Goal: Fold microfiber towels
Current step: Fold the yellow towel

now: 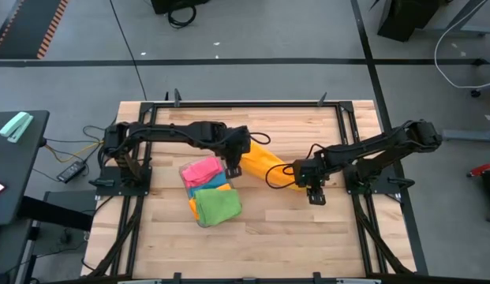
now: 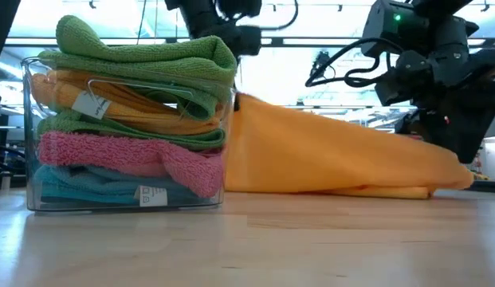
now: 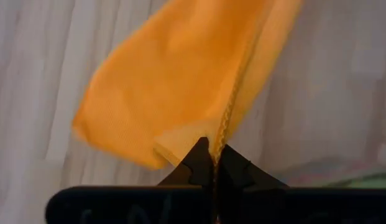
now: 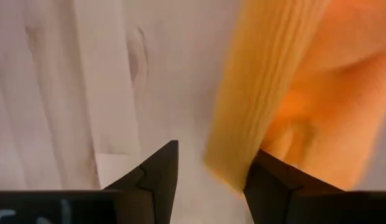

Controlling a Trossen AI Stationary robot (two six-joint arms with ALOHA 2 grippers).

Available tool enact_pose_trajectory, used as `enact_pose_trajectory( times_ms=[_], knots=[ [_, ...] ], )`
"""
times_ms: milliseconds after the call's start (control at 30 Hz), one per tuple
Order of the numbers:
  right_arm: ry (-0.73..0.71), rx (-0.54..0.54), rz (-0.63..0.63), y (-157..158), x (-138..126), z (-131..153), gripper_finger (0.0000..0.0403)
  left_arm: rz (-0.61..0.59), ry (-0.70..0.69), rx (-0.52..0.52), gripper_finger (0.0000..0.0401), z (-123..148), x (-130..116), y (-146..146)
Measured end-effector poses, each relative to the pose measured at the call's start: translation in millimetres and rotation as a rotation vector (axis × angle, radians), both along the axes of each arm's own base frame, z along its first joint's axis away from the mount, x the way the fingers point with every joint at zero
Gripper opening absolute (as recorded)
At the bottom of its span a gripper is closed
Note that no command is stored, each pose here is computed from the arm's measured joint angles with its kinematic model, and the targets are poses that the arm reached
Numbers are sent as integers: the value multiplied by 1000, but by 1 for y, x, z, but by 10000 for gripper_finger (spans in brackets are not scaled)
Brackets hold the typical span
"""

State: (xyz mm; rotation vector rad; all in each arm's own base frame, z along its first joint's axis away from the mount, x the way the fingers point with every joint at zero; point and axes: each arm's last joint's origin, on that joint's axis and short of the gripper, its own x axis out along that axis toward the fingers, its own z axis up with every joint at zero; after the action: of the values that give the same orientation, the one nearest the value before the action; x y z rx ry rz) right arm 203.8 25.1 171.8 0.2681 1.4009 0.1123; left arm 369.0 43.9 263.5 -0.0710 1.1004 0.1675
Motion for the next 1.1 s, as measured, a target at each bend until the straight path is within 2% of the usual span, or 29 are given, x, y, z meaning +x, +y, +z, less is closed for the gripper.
enact_pose_trajectory(
  times_ms=[167,333,533,733,900,1100],
  knots=[
    [3,-9,2,2,0,0,167,-24,123,-5,16,-5,-12,9],
    [24,20,-61,2,-1,0,167,-23,205,-5,26,-7,-20,9],
    [-66,63,-45,4,7,3,167,-38,178,-17,7,-6,-17,9],
    [-164,68,-15,5,17,4,167,-60,168,-19,29,-6,-16,7],
    [-192,86,-22,6,26,-2,167,-53,163,-19,18,-6,-16,8],
    [-168,124,-100,7,28,-3,167,-49,163,-23,10,-6,-16,7]
  ],
)
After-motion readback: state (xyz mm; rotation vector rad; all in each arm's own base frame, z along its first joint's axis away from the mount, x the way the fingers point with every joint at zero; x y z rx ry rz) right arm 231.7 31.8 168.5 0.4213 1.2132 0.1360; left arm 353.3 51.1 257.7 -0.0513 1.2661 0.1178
